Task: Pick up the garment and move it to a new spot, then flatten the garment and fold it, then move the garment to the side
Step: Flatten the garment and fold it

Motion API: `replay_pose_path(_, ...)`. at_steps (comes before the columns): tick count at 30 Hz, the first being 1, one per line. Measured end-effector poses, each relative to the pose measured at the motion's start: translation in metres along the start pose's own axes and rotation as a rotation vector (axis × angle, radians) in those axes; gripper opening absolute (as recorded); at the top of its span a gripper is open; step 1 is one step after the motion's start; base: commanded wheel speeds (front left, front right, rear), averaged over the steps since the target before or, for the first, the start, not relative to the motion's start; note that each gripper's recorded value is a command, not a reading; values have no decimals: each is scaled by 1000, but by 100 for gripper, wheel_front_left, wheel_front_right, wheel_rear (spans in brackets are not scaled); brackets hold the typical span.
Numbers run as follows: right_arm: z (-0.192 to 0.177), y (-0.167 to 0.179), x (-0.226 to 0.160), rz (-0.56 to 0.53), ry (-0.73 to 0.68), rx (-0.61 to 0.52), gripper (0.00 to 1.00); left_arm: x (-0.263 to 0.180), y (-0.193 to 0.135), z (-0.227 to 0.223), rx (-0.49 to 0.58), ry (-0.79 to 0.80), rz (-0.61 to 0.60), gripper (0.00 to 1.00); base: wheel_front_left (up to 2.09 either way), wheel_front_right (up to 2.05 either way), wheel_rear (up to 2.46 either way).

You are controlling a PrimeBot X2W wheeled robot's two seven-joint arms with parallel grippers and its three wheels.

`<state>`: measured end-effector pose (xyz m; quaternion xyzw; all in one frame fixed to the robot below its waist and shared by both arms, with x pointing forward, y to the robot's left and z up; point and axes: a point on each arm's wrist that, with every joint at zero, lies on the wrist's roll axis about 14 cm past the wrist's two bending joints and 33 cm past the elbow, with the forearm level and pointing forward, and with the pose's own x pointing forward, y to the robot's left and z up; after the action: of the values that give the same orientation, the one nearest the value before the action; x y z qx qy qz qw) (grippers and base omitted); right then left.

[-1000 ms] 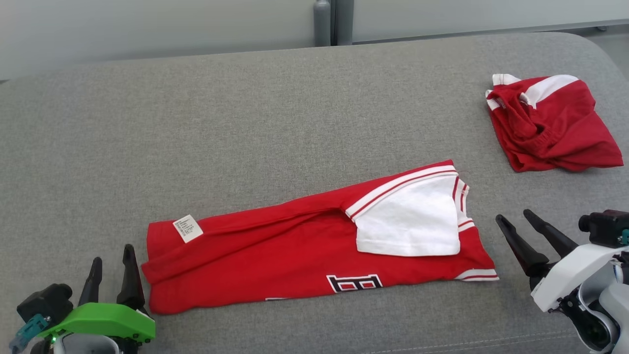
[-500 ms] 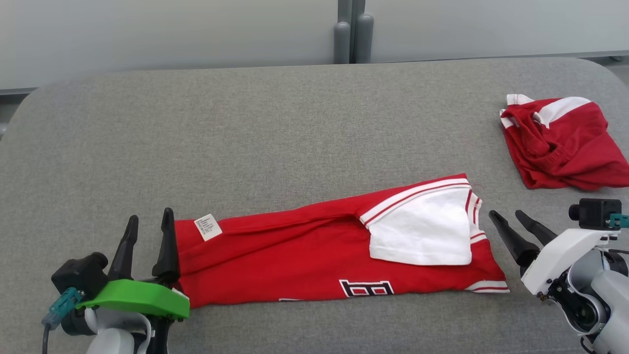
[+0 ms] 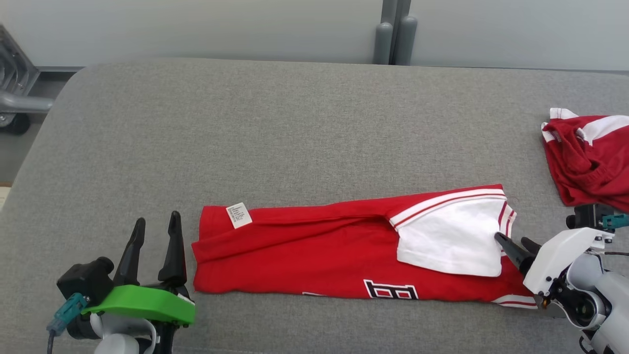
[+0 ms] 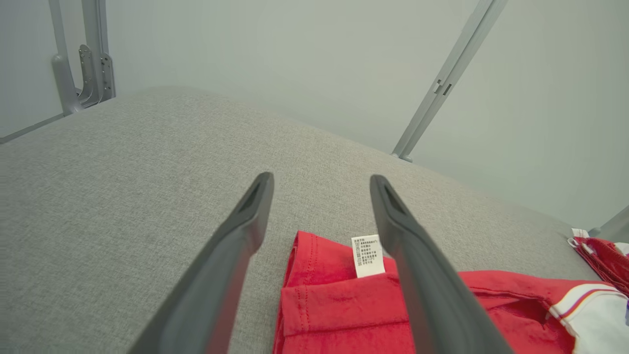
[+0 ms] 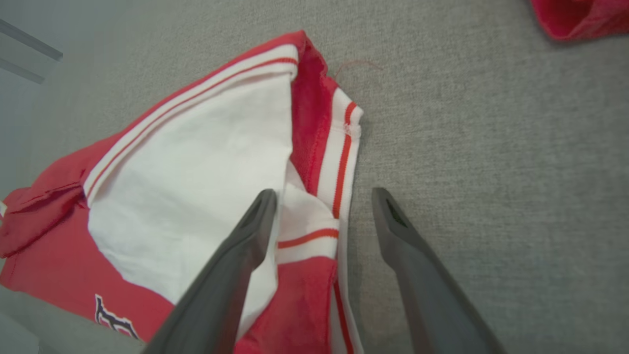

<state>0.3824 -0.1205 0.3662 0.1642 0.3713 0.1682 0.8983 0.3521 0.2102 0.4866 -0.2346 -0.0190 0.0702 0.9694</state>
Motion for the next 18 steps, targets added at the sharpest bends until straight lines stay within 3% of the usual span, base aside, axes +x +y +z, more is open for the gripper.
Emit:
replay_pose_path(8,-11,10,13,10,89,17,100,-9,14,6,1,-17,50,100,0,0,0)
replay_pose_path(9,-12,13,14,15,95,28,82,-9,14,7,1,-20,51,100,0,0,0)
replay_pose_path(10,-12,15,15,21,99,31,46,-9,14,7,1,-22,51,100,0,0,0)
replay_pose_path(12,-11,18,17,28,103,31,29,-10,16,8,1,-24,57,100,0,0,0)
replay_pose_path(14,-11,20,18,38,106,39,0,-10,17,8,3,-25,63,100,0,0,0)
replay_pose_path(18,-6,24,20,56,91,53,0,-9,18,9,2,-30,70,100,0,0,0)
